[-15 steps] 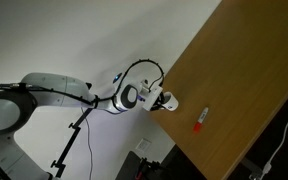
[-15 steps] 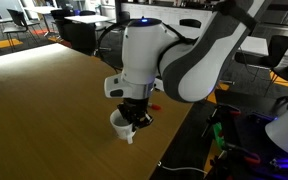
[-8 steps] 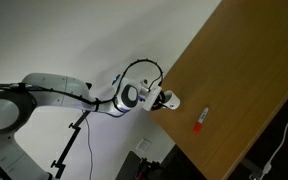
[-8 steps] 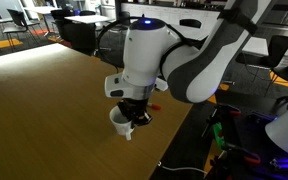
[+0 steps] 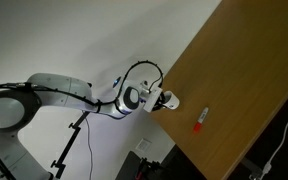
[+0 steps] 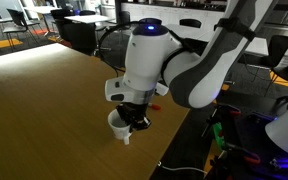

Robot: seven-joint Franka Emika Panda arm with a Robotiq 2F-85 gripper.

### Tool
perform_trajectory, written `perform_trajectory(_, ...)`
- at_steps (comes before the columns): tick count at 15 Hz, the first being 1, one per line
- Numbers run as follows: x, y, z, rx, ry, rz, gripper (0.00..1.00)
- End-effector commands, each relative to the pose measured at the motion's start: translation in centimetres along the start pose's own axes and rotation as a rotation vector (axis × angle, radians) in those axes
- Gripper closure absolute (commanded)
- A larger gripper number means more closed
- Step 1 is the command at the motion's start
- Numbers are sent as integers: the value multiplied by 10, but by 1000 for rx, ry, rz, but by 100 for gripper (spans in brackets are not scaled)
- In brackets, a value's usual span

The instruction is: Move the mug to the left

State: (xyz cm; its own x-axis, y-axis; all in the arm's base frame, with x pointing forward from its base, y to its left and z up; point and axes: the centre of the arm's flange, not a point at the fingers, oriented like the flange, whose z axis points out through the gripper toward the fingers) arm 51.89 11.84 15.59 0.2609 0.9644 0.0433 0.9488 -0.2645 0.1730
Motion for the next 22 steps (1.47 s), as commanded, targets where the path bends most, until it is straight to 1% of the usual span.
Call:
perform_trajectory(1,2,-3,2,-20,37,6,97)
perform_trajectory(7,4,-14,9,-22,40,-3,97)
perform_trajectory(8,4,-16,9,-21,38,-6,85)
perform_trajectory(9,5,-17,8,-25,40,-8,74)
perform_trajectory(10,6,-18,6,-30,42,-11,67)
perform_trajectory(11,7,-19,5,-33,43,-16,63)
perform_trajectory(12,8,-20,3,-40,48,-21,53)
perform_trajectory(15,11,-24,-5,-44,49,-35,45)
perform_trajectory(16,11,-26,-9,-34,41,-36,39)
perform_trajectory(17,12,-28,-12,-29,36,-35,43)
perform_trajectory(18,11,-30,-16,-24,32,-35,39)
perform_trajectory(21,7,-33,-27,-17,19,-33,35)
perform_trajectory(22,5,-33,-32,-18,12,-29,31)
